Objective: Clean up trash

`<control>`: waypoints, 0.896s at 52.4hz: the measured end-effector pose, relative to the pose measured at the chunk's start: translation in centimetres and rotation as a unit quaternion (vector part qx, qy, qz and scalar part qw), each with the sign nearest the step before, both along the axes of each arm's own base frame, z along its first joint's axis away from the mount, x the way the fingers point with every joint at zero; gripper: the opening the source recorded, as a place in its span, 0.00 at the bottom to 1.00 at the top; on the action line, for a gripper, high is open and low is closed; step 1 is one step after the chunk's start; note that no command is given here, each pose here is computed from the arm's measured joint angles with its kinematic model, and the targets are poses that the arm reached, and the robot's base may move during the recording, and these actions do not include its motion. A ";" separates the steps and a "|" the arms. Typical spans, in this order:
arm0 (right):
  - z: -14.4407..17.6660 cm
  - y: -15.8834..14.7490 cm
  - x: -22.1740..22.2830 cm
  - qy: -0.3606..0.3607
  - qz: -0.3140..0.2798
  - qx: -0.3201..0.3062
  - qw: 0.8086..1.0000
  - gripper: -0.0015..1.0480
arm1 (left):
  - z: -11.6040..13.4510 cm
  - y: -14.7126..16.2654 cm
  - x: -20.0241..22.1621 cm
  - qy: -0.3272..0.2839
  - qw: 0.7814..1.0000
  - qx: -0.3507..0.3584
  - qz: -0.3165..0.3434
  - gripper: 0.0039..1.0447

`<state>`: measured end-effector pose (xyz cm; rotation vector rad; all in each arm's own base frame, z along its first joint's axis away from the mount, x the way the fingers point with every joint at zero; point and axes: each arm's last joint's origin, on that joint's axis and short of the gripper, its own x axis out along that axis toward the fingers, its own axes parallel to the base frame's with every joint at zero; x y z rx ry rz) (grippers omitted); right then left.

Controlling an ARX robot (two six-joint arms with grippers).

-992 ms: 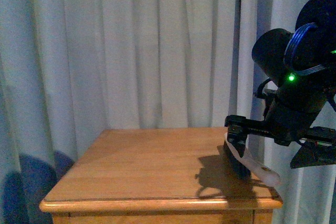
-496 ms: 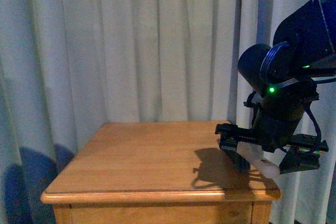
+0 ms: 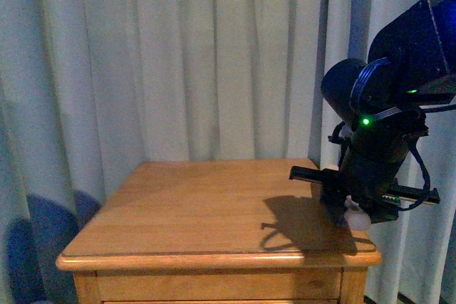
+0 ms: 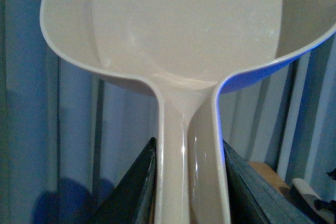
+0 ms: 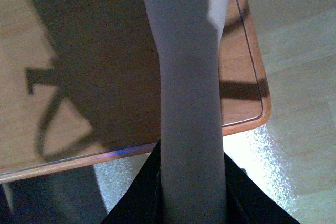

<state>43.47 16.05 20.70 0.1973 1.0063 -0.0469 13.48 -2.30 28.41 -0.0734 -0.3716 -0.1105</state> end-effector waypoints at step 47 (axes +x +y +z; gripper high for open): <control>10.9 -9.1 -22.6 -0.515 0.068 -0.116 0.846 0.19 | 0.0 0.0 0.0 0.000 1.000 0.000 0.000 0.27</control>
